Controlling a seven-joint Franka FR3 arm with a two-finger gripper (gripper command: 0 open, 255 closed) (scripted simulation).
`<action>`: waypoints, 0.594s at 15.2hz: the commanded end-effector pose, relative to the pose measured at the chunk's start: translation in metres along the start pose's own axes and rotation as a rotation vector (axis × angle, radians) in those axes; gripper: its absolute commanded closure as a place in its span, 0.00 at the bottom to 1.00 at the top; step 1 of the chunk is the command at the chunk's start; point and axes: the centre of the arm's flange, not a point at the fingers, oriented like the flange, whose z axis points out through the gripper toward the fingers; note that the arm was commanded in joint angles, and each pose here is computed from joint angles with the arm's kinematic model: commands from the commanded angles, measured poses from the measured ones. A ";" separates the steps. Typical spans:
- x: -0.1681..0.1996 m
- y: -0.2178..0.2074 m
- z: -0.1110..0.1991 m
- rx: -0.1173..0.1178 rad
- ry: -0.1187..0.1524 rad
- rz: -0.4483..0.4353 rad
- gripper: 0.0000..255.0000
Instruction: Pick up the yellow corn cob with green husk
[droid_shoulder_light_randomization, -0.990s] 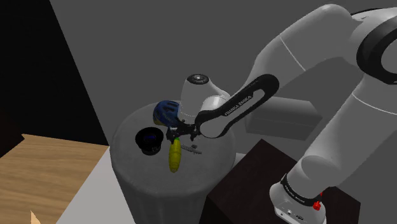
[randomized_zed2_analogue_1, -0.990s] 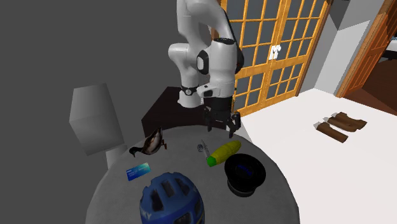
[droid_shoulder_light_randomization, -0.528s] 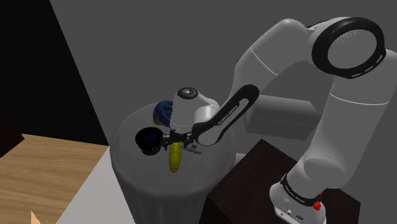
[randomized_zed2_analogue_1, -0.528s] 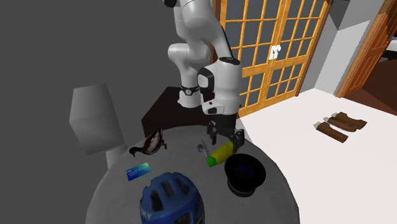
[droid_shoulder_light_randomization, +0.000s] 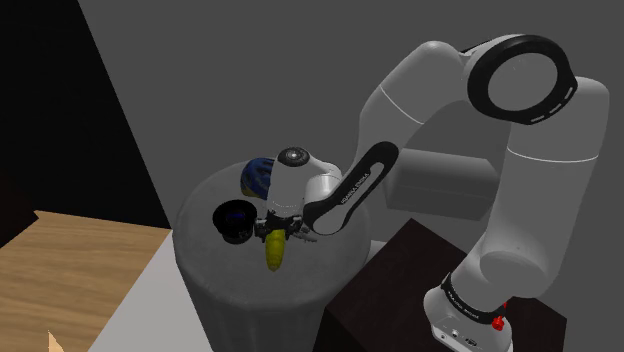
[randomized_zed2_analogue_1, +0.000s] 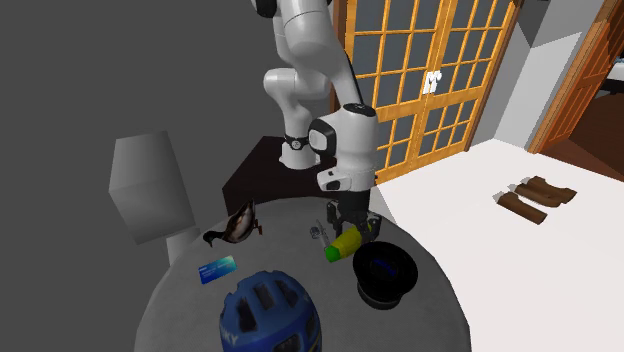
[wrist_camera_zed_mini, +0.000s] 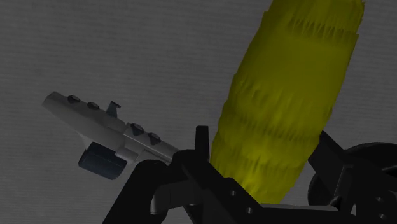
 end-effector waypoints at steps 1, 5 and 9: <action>0.000 0.000 0.000 0.000 0.000 0.000 1.00; 0.000 0.000 0.000 0.000 0.000 0.000 1.00; 0.000 -0.001 -0.005 0.000 0.000 0.000 1.00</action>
